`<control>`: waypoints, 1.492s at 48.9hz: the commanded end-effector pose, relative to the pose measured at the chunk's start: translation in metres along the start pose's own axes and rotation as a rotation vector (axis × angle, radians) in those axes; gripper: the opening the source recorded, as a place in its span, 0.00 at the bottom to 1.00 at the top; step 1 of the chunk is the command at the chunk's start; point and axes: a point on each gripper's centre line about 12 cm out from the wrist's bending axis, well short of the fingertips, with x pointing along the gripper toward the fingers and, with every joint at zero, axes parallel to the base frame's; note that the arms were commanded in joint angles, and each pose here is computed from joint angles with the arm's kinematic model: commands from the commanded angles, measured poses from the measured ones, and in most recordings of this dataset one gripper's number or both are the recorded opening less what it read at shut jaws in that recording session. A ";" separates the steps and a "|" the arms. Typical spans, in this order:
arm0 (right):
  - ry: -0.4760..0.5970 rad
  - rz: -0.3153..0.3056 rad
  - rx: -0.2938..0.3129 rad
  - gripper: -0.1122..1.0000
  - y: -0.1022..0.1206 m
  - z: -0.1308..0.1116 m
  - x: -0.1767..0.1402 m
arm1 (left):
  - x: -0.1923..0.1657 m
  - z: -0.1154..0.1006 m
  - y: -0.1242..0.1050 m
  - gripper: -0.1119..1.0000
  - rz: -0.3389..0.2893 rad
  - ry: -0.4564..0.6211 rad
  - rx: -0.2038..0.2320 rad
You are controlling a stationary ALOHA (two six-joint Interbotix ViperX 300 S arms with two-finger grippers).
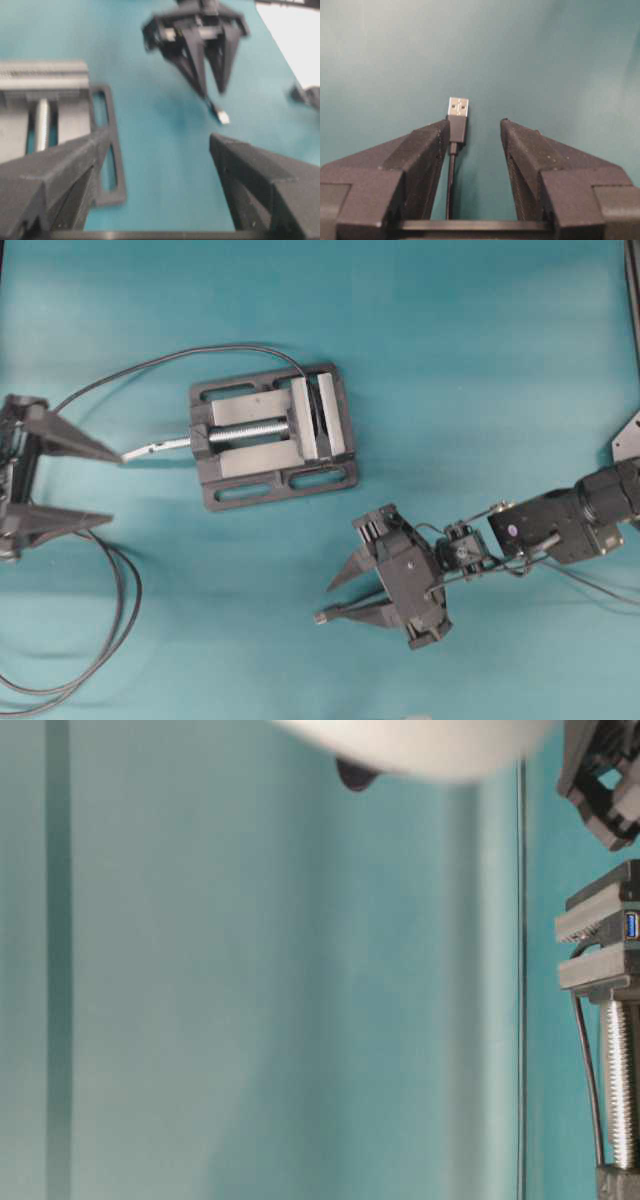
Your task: Insert the USB cable into the fixed female connector.
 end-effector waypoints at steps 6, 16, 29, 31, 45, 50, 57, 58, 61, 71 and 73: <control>-0.007 -0.004 0.002 0.56 -0.002 0.004 0.006 | -0.018 -0.001 -0.003 0.95 -0.016 0.073 -0.007; 0.021 0.000 0.004 0.56 -0.001 -0.006 0.009 | -0.021 -0.014 -0.001 0.95 -0.015 0.076 -0.008; 0.035 0.002 0.006 0.56 0.000 -0.011 0.010 | -0.022 -0.029 0.003 0.95 -0.013 0.006 -0.007; 0.037 0.004 0.006 0.56 0.001 -0.011 0.010 | -0.022 -0.030 0.003 0.95 -0.013 -0.001 -0.009; 0.047 0.008 0.034 0.56 0.003 -0.016 0.013 | -0.023 -0.035 0.005 0.95 -0.010 -0.003 -0.009; 0.048 0.020 0.050 0.56 0.008 -0.016 0.014 | -0.023 -0.036 0.005 0.95 -0.010 -0.002 -0.009; 0.045 0.033 0.057 0.56 0.014 -0.015 0.014 | -0.023 -0.036 0.005 0.95 -0.008 -0.001 -0.011; 0.045 0.033 0.057 0.56 0.014 -0.015 0.014 | -0.023 -0.036 0.005 0.95 -0.008 -0.001 -0.009; 0.047 0.036 0.056 0.56 0.015 -0.015 0.014 | -0.023 -0.036 0.005 0.95 -0.008 -0.004 -0.011; 0.033 0.035 0.055 0.55 0.015 -0.009 0.007 | -0.023 -0.036 0.005 0.95 -0.008 -0.004 -0.011; 0.022 0.034 0.055 0.55 0.015 -0.005 0.006 | -0.023 -0.036 0.005 0.95 -0.008 -0.001 -0.011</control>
